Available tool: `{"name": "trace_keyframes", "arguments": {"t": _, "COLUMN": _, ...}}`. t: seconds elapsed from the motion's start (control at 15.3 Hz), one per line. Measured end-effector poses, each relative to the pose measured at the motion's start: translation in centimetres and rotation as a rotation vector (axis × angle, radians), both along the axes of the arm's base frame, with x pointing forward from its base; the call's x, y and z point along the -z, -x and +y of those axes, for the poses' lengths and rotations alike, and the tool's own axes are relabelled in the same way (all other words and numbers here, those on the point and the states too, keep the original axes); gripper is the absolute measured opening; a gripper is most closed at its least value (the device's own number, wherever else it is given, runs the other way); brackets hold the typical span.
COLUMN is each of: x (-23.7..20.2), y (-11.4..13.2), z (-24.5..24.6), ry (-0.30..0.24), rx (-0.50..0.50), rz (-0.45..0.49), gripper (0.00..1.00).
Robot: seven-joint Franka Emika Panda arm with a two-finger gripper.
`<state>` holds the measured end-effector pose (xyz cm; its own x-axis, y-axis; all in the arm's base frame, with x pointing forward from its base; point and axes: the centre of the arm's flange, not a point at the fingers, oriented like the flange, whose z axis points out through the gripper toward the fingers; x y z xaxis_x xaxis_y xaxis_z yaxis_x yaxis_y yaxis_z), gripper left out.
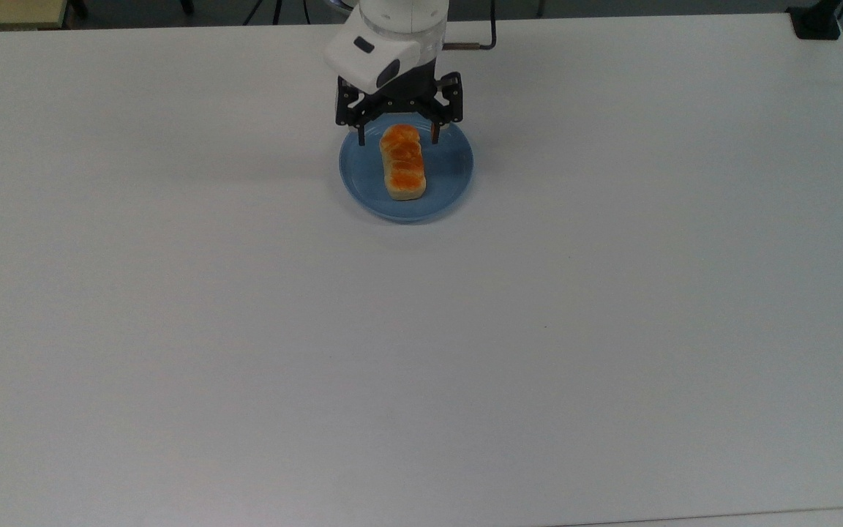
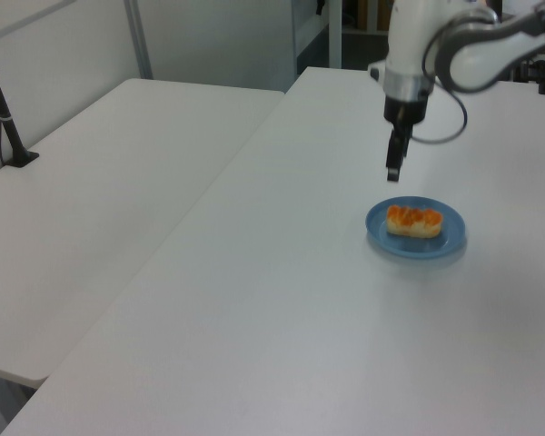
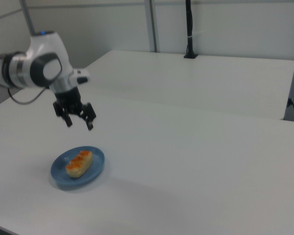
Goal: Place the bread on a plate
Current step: 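Open the gripper and raise it away from the plate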
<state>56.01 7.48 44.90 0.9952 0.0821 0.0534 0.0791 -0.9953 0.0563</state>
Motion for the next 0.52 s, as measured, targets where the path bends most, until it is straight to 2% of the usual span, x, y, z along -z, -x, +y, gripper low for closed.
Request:
{"name": "trace_keyframes", "arguments": {"t": 0.26, "x": -7.9, "y": -1.5, "z": -2.0, "ry": 0.002, "rx": 0.047, "rz": -0.021, "gripper": 1.0}}
{"name": "trace_keyframes", "arguments": {"t": 0.52, "x": -13.7, "y": -1.2, "z": -3.9, "ry": 0.007, "rx": 0.088, "rz": 0.004, "gripper": 1.0}}
